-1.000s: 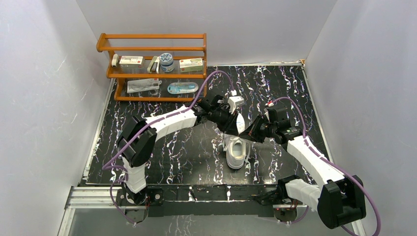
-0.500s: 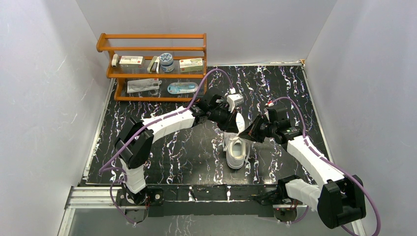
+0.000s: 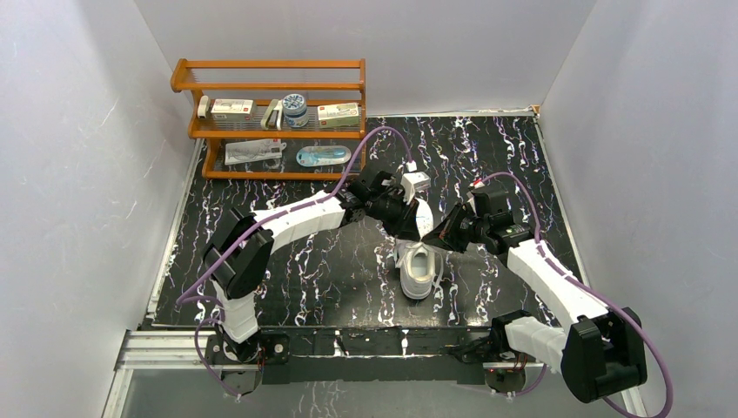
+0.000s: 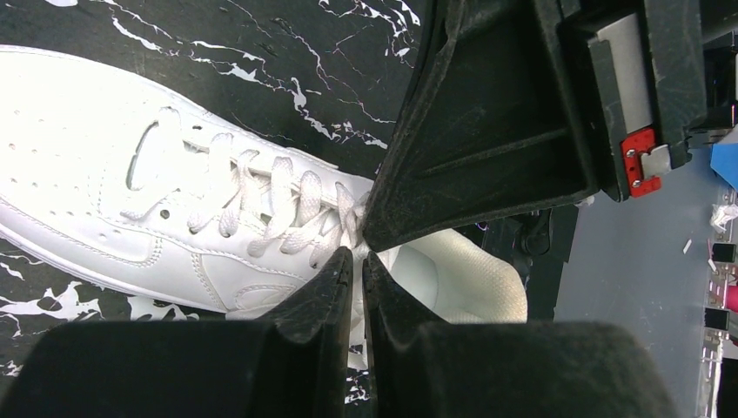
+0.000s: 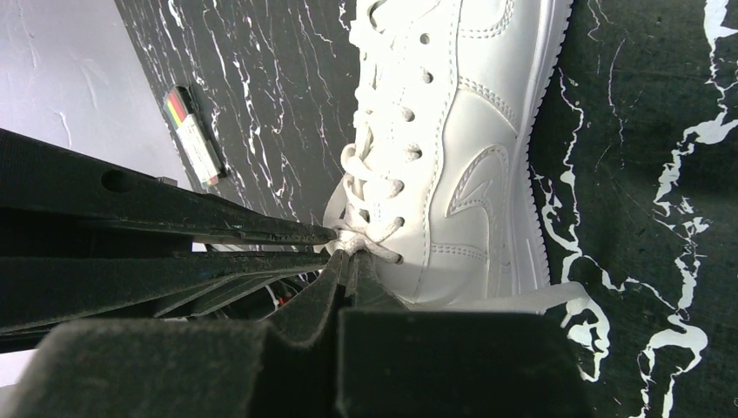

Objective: Tie the shoes

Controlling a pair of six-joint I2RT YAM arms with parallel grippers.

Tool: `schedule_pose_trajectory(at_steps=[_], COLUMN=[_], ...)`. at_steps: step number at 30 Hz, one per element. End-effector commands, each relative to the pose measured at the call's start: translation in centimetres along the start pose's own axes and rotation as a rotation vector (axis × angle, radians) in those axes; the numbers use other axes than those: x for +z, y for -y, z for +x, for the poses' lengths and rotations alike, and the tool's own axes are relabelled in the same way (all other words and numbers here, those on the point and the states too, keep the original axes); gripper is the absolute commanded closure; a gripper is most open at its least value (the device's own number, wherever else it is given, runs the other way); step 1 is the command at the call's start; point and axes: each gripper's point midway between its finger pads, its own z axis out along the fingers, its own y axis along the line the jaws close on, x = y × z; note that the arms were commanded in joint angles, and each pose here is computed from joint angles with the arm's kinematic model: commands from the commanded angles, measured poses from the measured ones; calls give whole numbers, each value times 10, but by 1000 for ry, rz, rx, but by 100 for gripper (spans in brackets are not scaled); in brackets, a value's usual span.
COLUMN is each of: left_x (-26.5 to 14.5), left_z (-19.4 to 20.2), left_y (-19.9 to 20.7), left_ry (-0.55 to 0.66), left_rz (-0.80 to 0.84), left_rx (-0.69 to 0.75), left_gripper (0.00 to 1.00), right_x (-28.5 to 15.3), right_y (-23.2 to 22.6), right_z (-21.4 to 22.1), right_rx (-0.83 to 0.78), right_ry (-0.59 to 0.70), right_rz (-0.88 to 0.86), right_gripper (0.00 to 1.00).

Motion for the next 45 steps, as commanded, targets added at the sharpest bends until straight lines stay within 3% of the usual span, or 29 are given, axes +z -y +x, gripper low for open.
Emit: schedule_pose_trajectory(at_steps=[1,10,15,19,27,34,39,45], left_x=[-2,0,5,4,-12,-9,-13,-17], left_z=[-3,5,5,-1,-30,-35,-38,-46], left_y=[7,15,7,-2,9,18,17,8], left_ry=[3,-14,-24,-21,81,134,177,217], left_rz=[29,54,15,-46,-73,-20,-6,9], left_rx=[41,52,51,61,63,-22,-86,-180], left_gripper=[90,82,89,100,100,100,100,100], right_x=[2,1,0,0,-6,-22,-38,-37], right_y=[-5,-4,-4,-5,0,-10,-16,-43], right_z=[-4,-4,-3,-3,3,-2,-25,-40], right_rx=[-4,3,4,-4,-128,-354,-648,-1009], right_ry=[15,16,15,11,-16,-11,22,90], right_rz=[-25,-19,-21,-22,-17,-37,-21,-168], right_gripper=[100,100,100,100,98,74,58,57])
